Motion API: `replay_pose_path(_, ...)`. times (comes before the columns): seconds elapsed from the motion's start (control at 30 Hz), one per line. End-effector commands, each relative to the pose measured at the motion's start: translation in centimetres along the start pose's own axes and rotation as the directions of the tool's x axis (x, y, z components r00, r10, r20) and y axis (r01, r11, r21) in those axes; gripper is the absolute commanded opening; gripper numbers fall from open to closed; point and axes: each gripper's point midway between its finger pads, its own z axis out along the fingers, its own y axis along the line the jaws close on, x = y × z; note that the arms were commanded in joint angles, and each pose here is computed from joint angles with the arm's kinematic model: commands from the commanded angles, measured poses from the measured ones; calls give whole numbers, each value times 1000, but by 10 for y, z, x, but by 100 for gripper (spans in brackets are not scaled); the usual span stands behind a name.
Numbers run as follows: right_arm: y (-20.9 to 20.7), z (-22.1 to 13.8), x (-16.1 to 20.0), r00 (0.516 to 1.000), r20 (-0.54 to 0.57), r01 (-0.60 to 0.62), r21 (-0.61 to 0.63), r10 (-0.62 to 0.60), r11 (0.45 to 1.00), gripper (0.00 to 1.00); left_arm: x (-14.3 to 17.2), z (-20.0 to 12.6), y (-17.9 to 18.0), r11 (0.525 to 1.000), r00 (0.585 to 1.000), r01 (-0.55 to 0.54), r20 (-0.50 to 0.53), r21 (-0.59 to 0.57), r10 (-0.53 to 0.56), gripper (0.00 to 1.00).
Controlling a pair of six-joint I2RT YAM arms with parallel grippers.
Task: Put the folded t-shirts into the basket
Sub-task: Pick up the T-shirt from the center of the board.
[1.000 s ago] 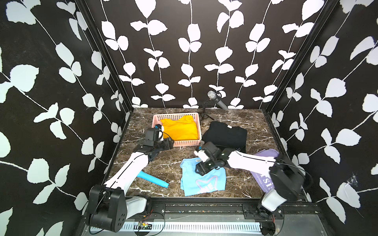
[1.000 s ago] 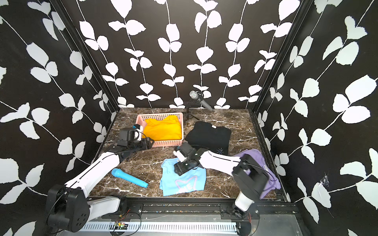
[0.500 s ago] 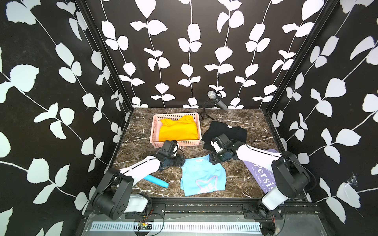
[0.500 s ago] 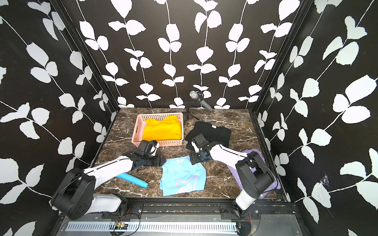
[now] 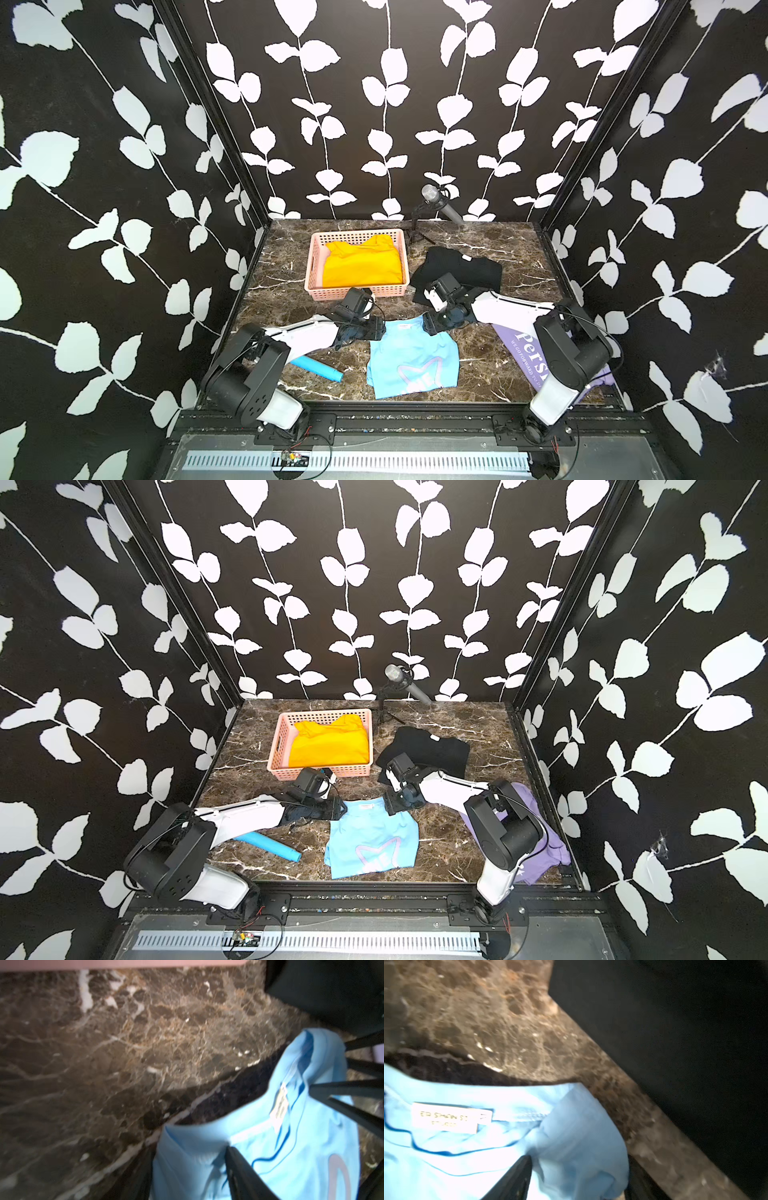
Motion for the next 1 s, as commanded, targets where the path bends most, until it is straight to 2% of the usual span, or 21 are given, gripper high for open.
replay_pose_path(0.0,8,16,6,999,-16,-39,-69,38,997,60,4,12,-2,1000,999,26,-19,15,-26,48)
replay_pose_path(0.2,13,16,1,997,36,-66,-107,70,992,40,6,19,-6,996,998,62,-3,56,-62,30)
replay_pose_path(0.27,12,14,-1,995,56,-75,-103,81,992,37,4,17,-7,996,998,69,8,64,-70,26)
replay_pose_path(0.33,9,12,-3,994,68,-78,-87,84,993,36,1,12,-8,996,998,62,21,58,-63,30)
replay_pose_path(0.5,0,11,-1,993,81,-78,-39,81,996,32,-9,-9,2,999,998,5,55,-39,-3,49)
replay_pose_path(0.67,-4,10,0,992,94,-83,-18,85,996,28,3,-28,16,992,999,-26,35,-127,31,60)
replay_pose_path(0.97,-3,11,-3,992,92,-84,-25,86,996,27,34,-24,17,996,1000,7,-25,-91,-9,65)
